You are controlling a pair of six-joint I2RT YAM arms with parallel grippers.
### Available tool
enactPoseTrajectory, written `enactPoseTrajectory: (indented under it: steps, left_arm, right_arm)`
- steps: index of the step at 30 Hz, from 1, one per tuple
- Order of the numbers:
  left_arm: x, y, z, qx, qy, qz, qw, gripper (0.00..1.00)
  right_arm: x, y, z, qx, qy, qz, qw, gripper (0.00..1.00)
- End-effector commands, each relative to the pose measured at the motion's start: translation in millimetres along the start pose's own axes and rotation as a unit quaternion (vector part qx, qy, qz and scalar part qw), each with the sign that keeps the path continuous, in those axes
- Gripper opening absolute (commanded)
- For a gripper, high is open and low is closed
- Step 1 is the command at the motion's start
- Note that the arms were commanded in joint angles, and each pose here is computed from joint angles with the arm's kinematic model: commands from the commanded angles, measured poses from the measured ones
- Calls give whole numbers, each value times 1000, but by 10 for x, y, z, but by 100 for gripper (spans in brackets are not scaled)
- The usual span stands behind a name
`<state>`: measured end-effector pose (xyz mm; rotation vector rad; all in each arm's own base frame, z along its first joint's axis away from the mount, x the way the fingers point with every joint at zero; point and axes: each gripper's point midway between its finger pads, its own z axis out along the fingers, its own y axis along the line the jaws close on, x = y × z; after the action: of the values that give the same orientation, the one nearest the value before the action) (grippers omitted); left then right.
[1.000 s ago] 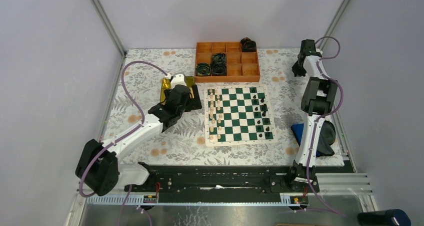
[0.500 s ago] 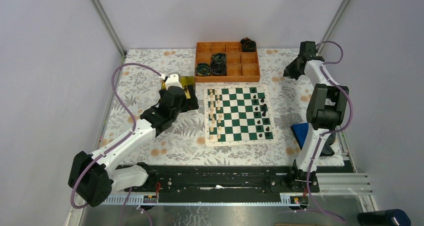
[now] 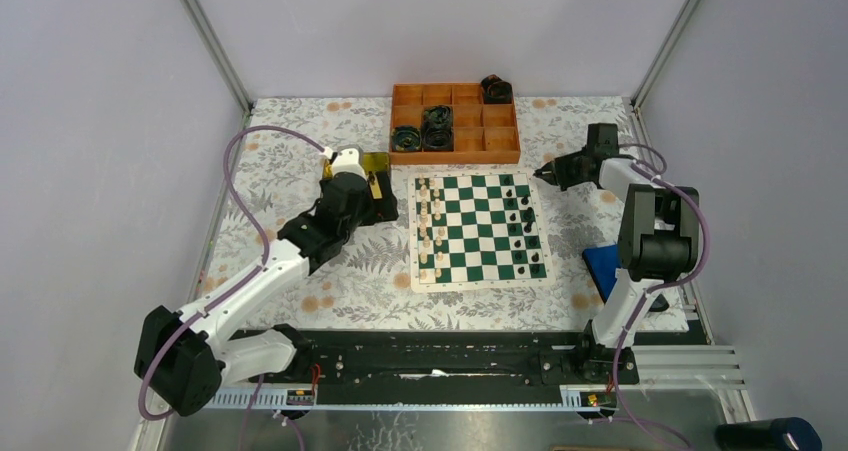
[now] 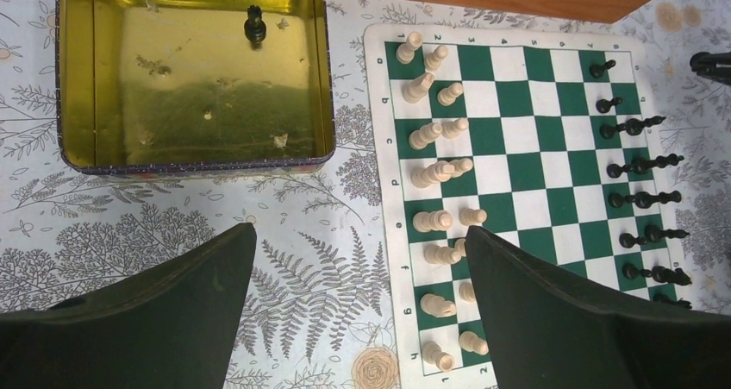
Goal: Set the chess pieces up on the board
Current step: Place the chess piece on the chessboard.
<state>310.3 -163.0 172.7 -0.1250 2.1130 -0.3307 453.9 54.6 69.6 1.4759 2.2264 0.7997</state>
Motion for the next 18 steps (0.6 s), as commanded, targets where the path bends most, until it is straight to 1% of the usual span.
enactPoseTrajectory:
  steps: [1, 10, 18]
  left_arm:
    - [-109, -41, 3, 1, 0, 12, 1000, 99]
    - [-201, -86, 73, -9, 0, 8, 1000, 99]
    - [-204, -71, 66, -19, 7, 7, 1000, 99]
  right_arm:
    - [150, 383, -53, -78, 43, 72, 993, 0]
    - [159, 474, 44, -75, 72, 133, 986, 0]
    - [299, 242, 95, -48, 103, 201, 973, 0]
